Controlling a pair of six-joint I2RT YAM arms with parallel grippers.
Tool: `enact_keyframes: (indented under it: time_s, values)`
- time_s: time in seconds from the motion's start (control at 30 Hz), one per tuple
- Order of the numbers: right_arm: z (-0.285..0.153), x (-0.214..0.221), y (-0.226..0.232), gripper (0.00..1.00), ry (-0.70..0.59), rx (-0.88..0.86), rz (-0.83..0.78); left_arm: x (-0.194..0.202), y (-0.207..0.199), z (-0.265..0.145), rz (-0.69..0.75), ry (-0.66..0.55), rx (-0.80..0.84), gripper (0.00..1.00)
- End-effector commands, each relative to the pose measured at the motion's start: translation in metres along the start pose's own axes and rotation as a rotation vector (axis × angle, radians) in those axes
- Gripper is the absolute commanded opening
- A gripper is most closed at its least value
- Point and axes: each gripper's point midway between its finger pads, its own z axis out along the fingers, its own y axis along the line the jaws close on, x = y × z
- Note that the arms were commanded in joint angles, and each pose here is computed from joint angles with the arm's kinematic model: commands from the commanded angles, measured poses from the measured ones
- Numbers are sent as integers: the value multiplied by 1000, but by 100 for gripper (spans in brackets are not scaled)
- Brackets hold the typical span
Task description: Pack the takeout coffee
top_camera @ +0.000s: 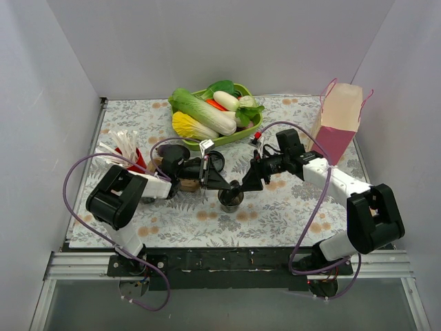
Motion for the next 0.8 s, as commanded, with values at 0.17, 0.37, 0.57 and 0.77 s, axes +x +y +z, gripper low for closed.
enact_keyframes:
  time_s: [0.17, 0.37, 0.57, 0.77]
  values:
    - [11, -19, -13, 74, -10, 25, -56, -7, 2, 2, 19, 1, 8, 4]
    - [17, -26, -14, 76, -13, 9, -67, -11, 1, 2, 18, -4, 13, 12]
    - [26, -33, -11, 77, -6, -11, -93, -15, 2, 0, 21, -15, 1, 30]
    - [30, -38, -10, 77, -5, -16, -98, -19, 3, -3, 29, -30, -19, 37]
